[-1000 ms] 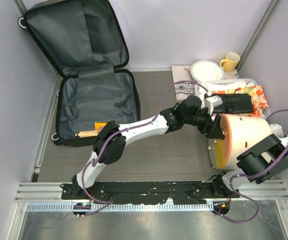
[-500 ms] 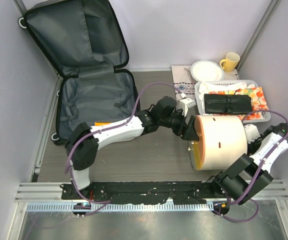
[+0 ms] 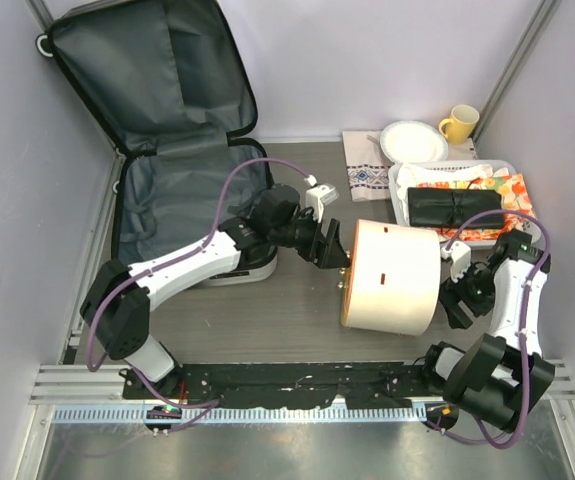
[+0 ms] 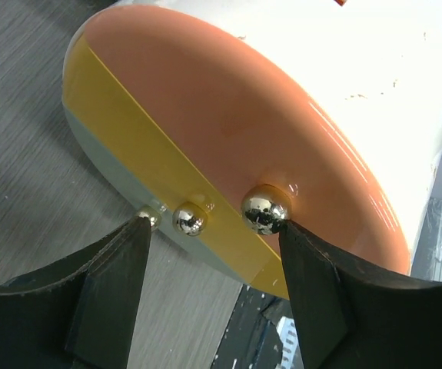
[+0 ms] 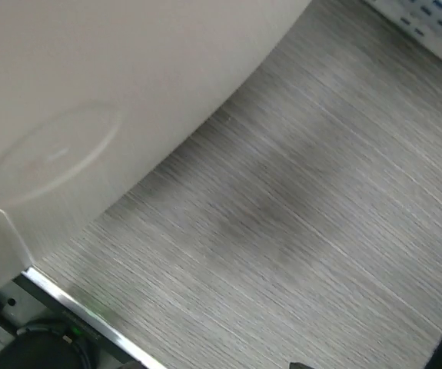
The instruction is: Open, take out, and arrange the luggage
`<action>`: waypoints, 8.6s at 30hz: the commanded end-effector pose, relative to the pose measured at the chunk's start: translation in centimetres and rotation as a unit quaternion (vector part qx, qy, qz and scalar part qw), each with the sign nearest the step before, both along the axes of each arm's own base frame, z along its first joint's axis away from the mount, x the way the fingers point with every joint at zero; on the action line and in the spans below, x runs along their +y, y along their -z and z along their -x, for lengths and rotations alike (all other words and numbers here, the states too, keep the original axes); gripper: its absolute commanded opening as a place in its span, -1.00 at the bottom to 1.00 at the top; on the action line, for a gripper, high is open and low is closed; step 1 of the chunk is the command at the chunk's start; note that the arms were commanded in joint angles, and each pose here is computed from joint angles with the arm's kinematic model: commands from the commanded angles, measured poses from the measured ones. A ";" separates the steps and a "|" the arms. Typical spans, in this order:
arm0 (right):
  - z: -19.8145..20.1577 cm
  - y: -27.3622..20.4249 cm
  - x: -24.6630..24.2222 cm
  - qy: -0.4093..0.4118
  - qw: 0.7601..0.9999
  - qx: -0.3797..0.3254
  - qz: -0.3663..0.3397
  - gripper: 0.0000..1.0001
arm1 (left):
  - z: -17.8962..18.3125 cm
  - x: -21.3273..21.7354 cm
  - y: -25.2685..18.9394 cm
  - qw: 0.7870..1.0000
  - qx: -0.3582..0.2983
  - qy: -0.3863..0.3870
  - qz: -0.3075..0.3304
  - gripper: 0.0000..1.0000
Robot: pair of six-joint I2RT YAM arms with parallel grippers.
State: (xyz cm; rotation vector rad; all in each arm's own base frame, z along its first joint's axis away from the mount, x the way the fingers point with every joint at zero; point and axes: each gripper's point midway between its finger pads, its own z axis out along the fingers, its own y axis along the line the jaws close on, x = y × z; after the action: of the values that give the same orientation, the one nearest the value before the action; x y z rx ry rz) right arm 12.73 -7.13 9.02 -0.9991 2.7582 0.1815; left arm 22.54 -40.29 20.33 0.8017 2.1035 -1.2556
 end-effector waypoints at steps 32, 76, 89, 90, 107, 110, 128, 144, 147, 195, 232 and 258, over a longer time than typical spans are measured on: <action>-4.6 -9.6 1.4 0.123 0.992 -0.035 -0.006 0.48 | 2.0 12.6 -2.7 0.954 -0.197 0.204 -0.091 0.51; -18.9 -25.0 11.1 0.094 0.969 -0.213 -0.079 0.54 | -1.5 14.9 -2.0 0.961 -0.207 0.175 -0.045 0.57; -8.9 -23.9 15.3 0.054 0.970 -0.181 -0.152 0.40 | -1.4 9.3 -4.0 0.931 -0.289 0.223 0.008 0.53; -8.4 -23.9 15.2 0.053 0.970 -0.183 -0.151 0.38 | -0.9 8.3 -4.3 0.927 -0.297 0.230 0.016 0.53; -2.1 -18.2 16.5 -0.065 0.970 -0.133 -0.190 0.12 | 2.0 0.9 -4.0 0.924 -0.290 0.248 0.038 0.18; -2.5 -16.9 15.9 -0.069 0.975 -0.124 -0.169 0.11 | 2.0 0.3 -4.2 0.929 -0.281 0.237 0.041 0.14; -2.0 -14.6 14.2 -0.076 0.985 -0.104 -0.118 0.09 | 2.3 7.8 -0.8 0.937 -0.271 0.212 -0.064 -0.98; -2.8 -14.3 14.1 -0.069 0.984 -0.116 -0.112 0.10 | -4.7 23.3 -2.4 0.967 -0.210 0.049 -0.135 0.43; -2.8 -14.3 14.1 -0.067 0.985 -0.111 -0.113 0.10 | -5.5 28.0 0.3 0.944 -0.238 0.101 -0.207 0.56; -1.5 -12.9 12.9 -0.021 0.993 -0.078 -0.086 0.10 | -11.6 34.0 8.1 0.894 -0.264 0.225 -0.283 0.18; -1.3 -13.4 12.6 -0.014 0.993 -0.088 -0.081 0.10 | -12.0 31.0 5.0 0.919 -0.249 0.150 -0.266 -1.00; -1.5 -12.8 12.4 -0.010 0.995 -0.074 -0.072 0.10 | -11.2 29.4 18.2 0.894 -0.175 0.246 -0.330 0.09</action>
State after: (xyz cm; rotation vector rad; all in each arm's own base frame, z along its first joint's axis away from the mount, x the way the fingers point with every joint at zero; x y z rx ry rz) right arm 19.44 7.86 26.06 -0.9313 2.2198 0.3060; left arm 31.28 -11.40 4.89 1.7975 2.0600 -0.6207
